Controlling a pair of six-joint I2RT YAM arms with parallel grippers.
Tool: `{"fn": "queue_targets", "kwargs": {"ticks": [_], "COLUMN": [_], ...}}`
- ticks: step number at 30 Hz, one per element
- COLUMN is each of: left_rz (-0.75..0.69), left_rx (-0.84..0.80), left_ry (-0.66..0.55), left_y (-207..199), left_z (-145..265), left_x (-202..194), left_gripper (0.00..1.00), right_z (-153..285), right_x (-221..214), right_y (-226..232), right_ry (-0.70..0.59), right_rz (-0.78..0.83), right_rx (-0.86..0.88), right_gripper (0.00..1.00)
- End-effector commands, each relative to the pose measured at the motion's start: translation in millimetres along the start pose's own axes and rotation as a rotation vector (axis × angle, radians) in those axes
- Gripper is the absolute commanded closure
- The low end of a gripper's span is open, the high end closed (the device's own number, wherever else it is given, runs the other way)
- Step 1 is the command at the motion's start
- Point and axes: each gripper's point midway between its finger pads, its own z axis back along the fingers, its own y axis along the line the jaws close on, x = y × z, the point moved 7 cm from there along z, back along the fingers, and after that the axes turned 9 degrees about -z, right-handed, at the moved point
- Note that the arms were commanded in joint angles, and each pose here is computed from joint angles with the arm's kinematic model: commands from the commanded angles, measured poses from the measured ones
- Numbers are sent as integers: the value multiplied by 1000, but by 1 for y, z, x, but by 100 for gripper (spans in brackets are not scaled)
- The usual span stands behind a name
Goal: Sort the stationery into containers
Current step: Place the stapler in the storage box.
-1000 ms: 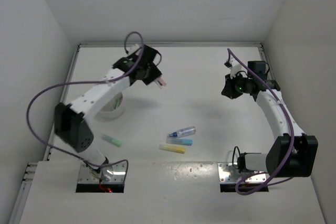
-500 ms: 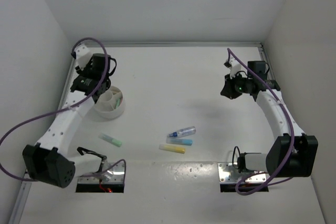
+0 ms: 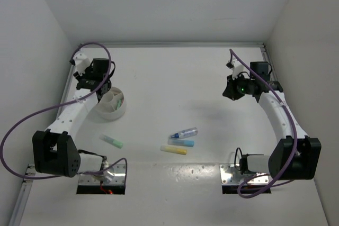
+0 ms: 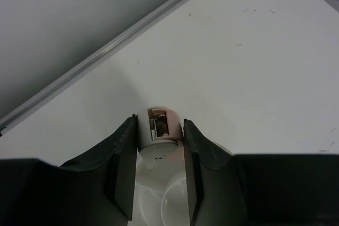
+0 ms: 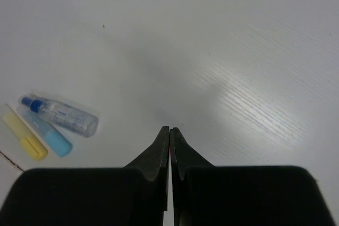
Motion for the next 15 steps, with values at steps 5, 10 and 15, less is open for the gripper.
{"fn": "queue_targets", "kwargs": {"ticks": [5,10,15], "left_rz": [46,27,27], "left_rx": [11,3,-15], "left_ry": [25,49,58], "left_y": [3,-3,-8], "left_z": [-20,-27,-29], "left_x": [-25,-38,-41], "left_gripper": [100,100,100], "right_z": [1,-2,-1], "right_x": [2,1,0], "right_y": [1,-2,-3], "right_ry": [-17,-6,-5], "right_rz": [17,11,11], "right_rx": [14,7,-2], "right_gripper": [100,100,100]}}
